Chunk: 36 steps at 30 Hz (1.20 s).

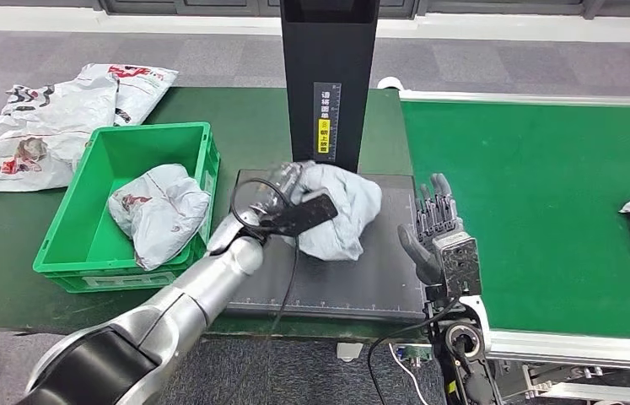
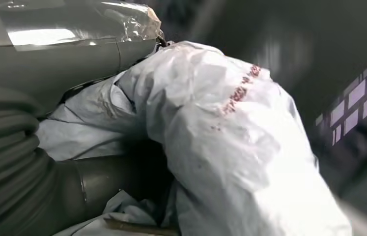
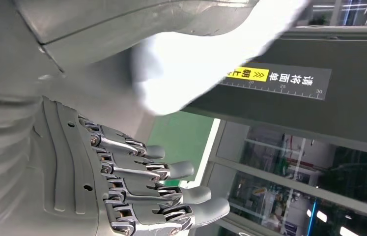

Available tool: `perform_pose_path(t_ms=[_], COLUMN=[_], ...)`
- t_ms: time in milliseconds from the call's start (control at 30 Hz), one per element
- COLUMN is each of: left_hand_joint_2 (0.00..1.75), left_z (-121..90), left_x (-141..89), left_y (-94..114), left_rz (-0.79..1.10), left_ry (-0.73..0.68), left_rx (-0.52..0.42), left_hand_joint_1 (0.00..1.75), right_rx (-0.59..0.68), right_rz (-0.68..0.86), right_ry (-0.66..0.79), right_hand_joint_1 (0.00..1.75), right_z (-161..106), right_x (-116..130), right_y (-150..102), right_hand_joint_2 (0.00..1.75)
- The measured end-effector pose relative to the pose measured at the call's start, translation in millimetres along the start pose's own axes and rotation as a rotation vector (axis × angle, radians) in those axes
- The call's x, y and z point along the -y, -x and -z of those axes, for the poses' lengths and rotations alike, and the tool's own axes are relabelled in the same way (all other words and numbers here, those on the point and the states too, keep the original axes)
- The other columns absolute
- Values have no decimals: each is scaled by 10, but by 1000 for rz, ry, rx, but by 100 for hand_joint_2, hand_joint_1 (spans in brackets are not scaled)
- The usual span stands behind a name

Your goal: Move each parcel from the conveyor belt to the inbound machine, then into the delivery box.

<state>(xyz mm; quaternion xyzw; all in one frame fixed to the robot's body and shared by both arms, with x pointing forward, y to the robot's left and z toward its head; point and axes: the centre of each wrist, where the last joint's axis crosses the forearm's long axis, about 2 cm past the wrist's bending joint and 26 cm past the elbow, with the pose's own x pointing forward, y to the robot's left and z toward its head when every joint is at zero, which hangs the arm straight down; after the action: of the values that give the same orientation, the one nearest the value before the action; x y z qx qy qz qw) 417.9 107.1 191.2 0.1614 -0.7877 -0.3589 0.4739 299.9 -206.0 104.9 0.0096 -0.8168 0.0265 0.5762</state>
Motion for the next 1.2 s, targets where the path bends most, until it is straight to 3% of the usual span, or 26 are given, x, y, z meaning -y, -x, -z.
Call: perform_pose_path(t_ms=[67, 200, 367, 633, 933, 1067, 1200], left_hand_joint_2=[175, 175, 175, 175, 175, 175, 175], left_z=[66, 215, 242, 239, -2, -127, -218], left_x=[-190, -848, -1148, -1745, -2063, -1989, -1797], left_y=[-2, 6, 69, 402, 872, 1084, 1229], left_rz=[11, 62, 122, 180, 384, 402, 369], left_ry=[-98, -374, -495, -711, -748, -660, -472], left_rx=[4, 8, -4, -81, -324, -452, -586], left_hand_joint_1=[175, 175, 175, 175, 175, 175, 175], right_rx=[2, 13, 31, 55, 49, 40, 43], right_rz=[-1, -13, -20, -37, -25, -33, -42], right_ry=[5, 34, 70, 192, 324, 350, 364], right_hand_joint_1=[0, 0, 0, 0, 0, 0, 0], right_z=[3, 64, 105, 72, -159, -258, -315], right_x=[3, 39, 116, 325, 400, 439, 472], right_y=[-19, -146, -232, -350, -365, -362, -397], right_hand_joint_2=[175, 175, 175, 175, 175, 175, 175])
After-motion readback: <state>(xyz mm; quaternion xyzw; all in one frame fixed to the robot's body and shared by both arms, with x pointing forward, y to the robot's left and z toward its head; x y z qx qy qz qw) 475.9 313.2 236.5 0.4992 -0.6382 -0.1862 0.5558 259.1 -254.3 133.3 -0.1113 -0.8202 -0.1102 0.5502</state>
